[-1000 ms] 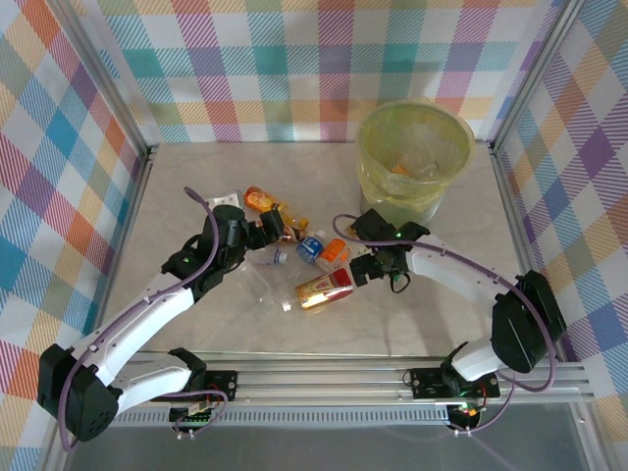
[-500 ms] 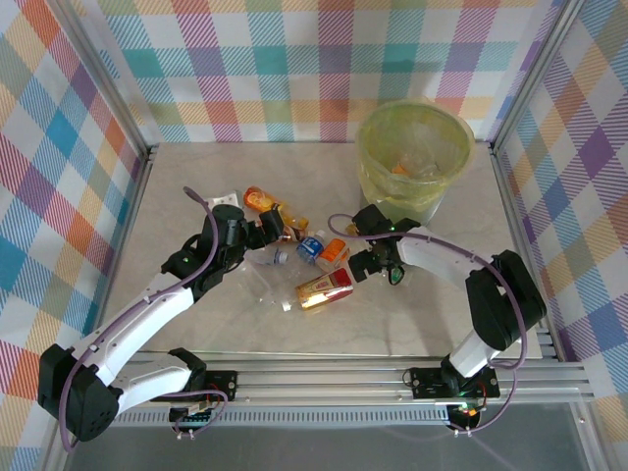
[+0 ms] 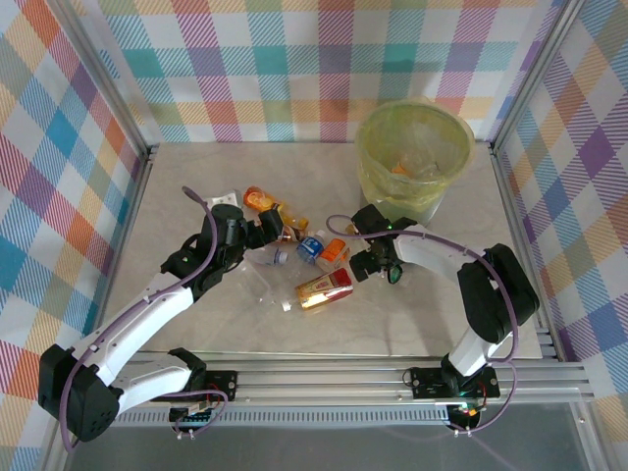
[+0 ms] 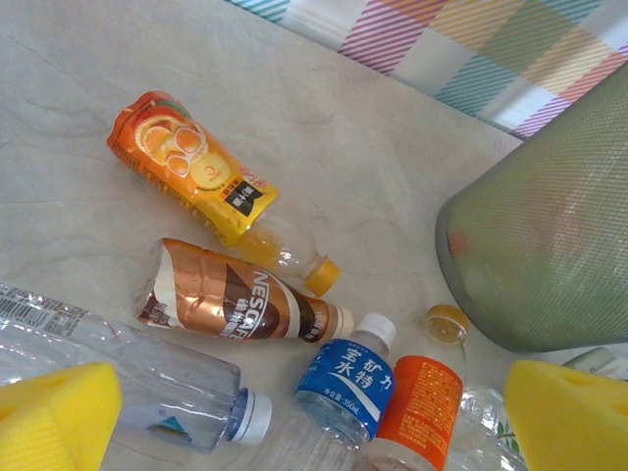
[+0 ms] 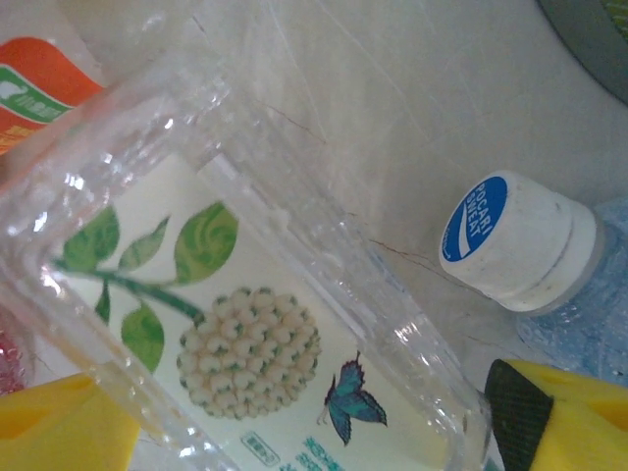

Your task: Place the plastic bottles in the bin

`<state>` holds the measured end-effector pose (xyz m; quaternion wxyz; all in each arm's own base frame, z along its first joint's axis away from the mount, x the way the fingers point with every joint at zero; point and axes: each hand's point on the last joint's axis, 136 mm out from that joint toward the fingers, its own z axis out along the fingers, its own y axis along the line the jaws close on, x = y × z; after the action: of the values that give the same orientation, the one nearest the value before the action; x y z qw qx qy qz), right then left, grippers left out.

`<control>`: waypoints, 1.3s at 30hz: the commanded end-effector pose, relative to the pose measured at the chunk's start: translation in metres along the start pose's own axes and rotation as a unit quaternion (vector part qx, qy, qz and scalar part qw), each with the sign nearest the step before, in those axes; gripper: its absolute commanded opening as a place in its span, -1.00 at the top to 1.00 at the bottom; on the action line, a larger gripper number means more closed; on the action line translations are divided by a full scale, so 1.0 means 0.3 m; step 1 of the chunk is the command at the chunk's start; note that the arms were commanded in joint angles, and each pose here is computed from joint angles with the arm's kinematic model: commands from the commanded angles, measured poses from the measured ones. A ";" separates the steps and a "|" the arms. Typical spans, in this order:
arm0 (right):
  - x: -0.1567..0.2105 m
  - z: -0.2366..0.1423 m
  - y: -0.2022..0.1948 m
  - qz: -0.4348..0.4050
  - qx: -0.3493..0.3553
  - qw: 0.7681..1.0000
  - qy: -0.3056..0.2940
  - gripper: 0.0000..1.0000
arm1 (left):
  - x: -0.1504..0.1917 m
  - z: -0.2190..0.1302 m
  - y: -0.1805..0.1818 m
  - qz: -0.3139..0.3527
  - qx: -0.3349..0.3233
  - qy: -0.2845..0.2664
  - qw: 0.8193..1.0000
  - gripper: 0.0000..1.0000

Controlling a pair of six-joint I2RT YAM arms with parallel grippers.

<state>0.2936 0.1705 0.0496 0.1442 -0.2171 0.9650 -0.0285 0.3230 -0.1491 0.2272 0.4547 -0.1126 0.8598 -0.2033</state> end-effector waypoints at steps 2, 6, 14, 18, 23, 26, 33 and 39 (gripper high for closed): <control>-0.006 -0.007 0.014 0.001 -0.015 1.000 0.006 -0.65 | -0.005 0.010 0.003 -0.006 0.003 0.000 1.000 -1.00; 0.016 -0.010 0.015 0.005 -0.018 1.000 0.015 -0.54 | -0.005 0.014 0.001 -0.007 0.004 0.001 1.000 -1.00; 0.062 -0.019 0.039 0.018 -0.044 0.999 0.023 -0.36 | -0.003 0.020 -0.003 -0.007 0.005 0.004 1.000 -1.00; 0.076 -0.016 0.051 0.020 -0.055 0.998 0.030 -0.34 | -0.003 0.023 -0.004 -0.007 0.006 0.005 1.000 -1.00; 0.058 -0.005 0.049 0.015 -0.050 0.998 0.027 -0.50 | 0.002 0.026 -0.002 -0.008 0.005 0.008 1.000 -1.00; 0.040 0.012 0.049 0.009 -0.046 0.998 0.030 -0.53 | 0.004 0.024 0.000 -0.008 0.004 0.008 1.000 -1.00; 0.013 0.046 0.059 -0.002 -0.045 0.998 0.035 -0.53 | 0.003 0.017 0.010 -0.008 0.000 0.006 1.000 -1.00; 0.005 0.037 0.063 -0.004 -0.049 0.998 0.033 -0.38 | 0.000 0.013 0.017 -0.009 -0.003 0.003 1.000 -1.00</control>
<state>0.2832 0.1821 0.0284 0.0950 -0.2247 0.9698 0.0001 0.3256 -0.1529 0.2194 0.4426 -0.1106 0.8655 -0.2069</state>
